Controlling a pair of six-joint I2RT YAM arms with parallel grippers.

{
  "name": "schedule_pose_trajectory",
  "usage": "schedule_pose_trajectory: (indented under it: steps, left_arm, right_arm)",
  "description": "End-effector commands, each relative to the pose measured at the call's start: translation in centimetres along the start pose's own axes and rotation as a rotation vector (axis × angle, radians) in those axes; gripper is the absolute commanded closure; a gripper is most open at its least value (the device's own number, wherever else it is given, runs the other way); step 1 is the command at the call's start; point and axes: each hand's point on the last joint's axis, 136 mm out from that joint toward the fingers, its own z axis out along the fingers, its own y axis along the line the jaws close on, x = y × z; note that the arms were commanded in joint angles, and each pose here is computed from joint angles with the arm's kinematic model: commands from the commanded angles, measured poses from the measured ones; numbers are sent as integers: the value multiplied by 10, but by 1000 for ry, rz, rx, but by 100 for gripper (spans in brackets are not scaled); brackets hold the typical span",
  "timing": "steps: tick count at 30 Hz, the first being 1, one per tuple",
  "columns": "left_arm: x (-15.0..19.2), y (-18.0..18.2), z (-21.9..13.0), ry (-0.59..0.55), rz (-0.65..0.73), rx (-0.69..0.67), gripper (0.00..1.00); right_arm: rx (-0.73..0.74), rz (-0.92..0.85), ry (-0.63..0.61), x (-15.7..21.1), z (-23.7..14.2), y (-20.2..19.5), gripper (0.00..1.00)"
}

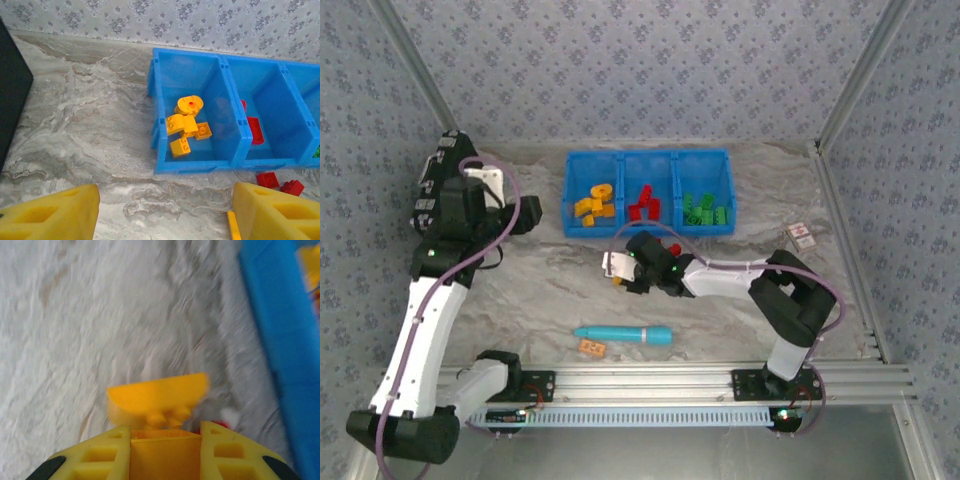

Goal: Sort the legos into containers by color
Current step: Pick up the lego from the center of the table, then place the lego in the container.

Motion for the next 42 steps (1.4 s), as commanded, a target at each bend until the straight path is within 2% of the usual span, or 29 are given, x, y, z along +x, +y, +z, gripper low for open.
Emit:
schedule_pose_trajectory:
  steps: [1,5,11,16,19,23,26,30,32,37,40,42]
  left_arm:
    - [23,3,-9,51,-15,19,29]
    - [49,9,-15,78,-24,9,29]
    - [73,12,-30,118,-30,7,30]
    - [93,11,-34,167,-99,20,31]
    - [102,5,-31,181,-175,55,31]
    - [127,2,-17,254,-278,81,32]
    - [140,3,-9,286,-337,83,32]
    - [157,-2,9,322,-379,100,32]
    - [170,-6,20,368,-370,84,32]
    - [181,-23,45,392,-295,31,31]
    - [186,-29,61,393,-262,-8,31]
    - [189,-34,72,375,-187,-47,32]
  right_arm:
    - [43,-53,-114,-54,-20,-27,90]
    - [99,-81,-191,-89,-14,-61,90]
    - [133,-108,-202,-109,28,-103,89]
    - [165,-81,-168,-106,67,-133,87]
    - [166,-54,-155,-104,80,-140,86]
    - [174,-43,-141,-97,91,-147,85]
    - [174,-39,-126,-89,100,-149,75]
    - [177,-23,-163,-92,100,-151,53]
    - [160,-14,-172,-96,97,-149,45]
    - [150,-3,-208,-107,75,-148,37]
    - [171,-5,-222,-110,58,-155,36]
    - [185,-17,-235,-114,42,-158,36]
